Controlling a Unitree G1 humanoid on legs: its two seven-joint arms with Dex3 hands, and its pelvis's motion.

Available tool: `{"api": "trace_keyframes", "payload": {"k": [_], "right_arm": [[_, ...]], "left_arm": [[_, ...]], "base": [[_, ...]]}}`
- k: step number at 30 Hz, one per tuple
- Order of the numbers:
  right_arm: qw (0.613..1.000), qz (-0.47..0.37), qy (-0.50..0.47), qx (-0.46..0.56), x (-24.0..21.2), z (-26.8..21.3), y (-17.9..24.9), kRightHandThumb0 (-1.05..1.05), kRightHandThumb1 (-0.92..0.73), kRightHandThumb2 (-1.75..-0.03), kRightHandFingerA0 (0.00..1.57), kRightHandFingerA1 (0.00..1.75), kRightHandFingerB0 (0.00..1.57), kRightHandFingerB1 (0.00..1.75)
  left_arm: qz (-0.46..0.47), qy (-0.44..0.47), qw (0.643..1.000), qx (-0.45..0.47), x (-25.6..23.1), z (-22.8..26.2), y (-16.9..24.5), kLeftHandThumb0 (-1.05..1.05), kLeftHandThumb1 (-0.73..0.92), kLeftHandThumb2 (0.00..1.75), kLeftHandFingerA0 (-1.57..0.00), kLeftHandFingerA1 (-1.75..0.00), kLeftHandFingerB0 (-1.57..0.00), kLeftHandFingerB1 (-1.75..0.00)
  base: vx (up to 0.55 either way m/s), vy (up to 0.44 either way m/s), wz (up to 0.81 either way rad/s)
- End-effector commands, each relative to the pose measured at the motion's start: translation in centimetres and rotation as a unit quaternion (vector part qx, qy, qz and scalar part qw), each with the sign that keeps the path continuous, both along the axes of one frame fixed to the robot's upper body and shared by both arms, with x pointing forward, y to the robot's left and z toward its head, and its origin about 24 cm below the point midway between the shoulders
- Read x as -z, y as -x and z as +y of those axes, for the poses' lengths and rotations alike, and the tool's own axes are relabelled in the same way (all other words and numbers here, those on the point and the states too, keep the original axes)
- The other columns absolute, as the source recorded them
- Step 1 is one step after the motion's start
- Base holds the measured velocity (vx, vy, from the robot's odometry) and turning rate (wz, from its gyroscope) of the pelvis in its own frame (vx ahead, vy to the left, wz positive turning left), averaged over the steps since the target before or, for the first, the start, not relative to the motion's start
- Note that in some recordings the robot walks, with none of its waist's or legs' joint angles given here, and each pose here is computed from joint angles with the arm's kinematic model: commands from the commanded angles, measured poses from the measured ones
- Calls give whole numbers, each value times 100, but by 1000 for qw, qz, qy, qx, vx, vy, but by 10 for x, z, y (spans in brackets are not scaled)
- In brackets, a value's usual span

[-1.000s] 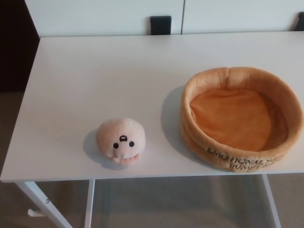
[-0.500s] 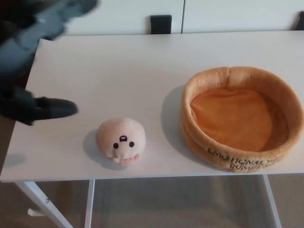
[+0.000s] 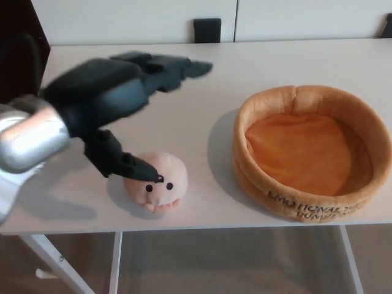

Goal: The robot walks towards a table in front, picks a dumpling toy with left hand and puts it in an orange round plate

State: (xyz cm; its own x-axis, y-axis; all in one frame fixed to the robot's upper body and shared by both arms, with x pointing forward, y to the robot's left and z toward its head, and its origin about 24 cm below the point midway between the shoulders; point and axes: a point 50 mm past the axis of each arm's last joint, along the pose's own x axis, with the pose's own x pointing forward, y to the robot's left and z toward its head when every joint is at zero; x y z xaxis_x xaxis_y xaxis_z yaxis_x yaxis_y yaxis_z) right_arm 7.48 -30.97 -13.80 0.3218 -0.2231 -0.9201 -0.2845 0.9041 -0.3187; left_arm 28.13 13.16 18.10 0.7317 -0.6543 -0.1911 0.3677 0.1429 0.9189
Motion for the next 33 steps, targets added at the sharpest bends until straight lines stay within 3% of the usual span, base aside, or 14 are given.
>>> {"api": "trace_keyframes", "payload": {"k": [1,3,11,14,15,17,18,21,22,27,28,31,32,33], "right_arm": [[1000,5,12,0,-2,-6,2,-42,-70,-62,63,47,53,41],[1000,6,13,-10,-3,-6,2,-43,-70,-62,64,46,51,39],[1000,-5,9,-4,-3,-3,-8,-40,-66,-60,66,51,51,40],[1000,-12,5,-7,-4,-4,-12,-39,-64,-60,65,51,50,40],[1000,-13,8,-16,-5,-5,-14,-39,-65,-60,64,50,46,39],[1000,-13,10,-20,-6,-5,-15,-39,-65,-60,64,50,46,39],[1000,-13,10,-20,-5,-5,-14,-43,-49,-79,56,60,36,49],[1000,-13,11,-20,-5,-5,-14,-43,-49,-79,56,60,36,49],[1000,-13,10,-20,-5,-5,-14,-42,-48,-78,56,59,36,49],[1000,-11,11,-26,-6,-5,-14,-43,-46,-78,63,64,36,49],[1000,-12,9,-24,-6,-5,-15,-43,-43,-74,68,63,36,48],[1000,-13,6,-20,-6,-5,-15,-43,-43,-74,68,63,36,48],[1000,-12,7,-25,-6,-4,-16,-43,-42,-73,70,61,35,47],[1000,-12,7,-27,-6,-4,-17,-43,-42,-73,70,61,35,47]], "left_arm": [[94,-132,982,-101,32,1,-15,-74,28,72,0,-8,0,-13],[102,-138,980,-101,35,-1,-15,-64,36,83,0,-12,0,-16],[112,-146,975,-127,36,1,-23,-61,38,81,0,-9,0,-12],[105,-150,974,-134,37,2,-26,-49,36,73,0,-13,0,-14],[114,-143,973,-143,38,3,-28,-21,33,61,0,-4,0,-10],[118,-141,972,-149,38,3,-28,-21,33,61,0,-4,0,-10],[123,-145,970,-148,40,4,-28,-5,34,63,0,0,0,-6],[132,-152,968,-149,42,6,-28,-5,34,63,0,0,0,-6],[131,-160,967,-146,43,6,-28,-8,40,52,0,0,0,-5],[128,-188,964,-139,46,7,-27,-16,39,52,0,0,0,-3],[135,-198,960,-142,48,6,-28,-47,43,71,0,0,0,0],[145,-215,954,-148,50,5,-29,-47,43,71,0,0,0,0],[151,-216,953,-151,56,3,-29,-69,30,53,0,0,0,0],[153,-216,952,-153,58,2,-29,-69,30,53,0,0,0,0]], "base": [[0,0,0],[0,0,0],[0,0,0],[0,0,0],[0,0,0],[0,0,0],[0,0,0],[0,0,0],[0,0,0],[0,0,0],[0,0,0],[0,0,0],[0,0,0],[0,0,0]]}}
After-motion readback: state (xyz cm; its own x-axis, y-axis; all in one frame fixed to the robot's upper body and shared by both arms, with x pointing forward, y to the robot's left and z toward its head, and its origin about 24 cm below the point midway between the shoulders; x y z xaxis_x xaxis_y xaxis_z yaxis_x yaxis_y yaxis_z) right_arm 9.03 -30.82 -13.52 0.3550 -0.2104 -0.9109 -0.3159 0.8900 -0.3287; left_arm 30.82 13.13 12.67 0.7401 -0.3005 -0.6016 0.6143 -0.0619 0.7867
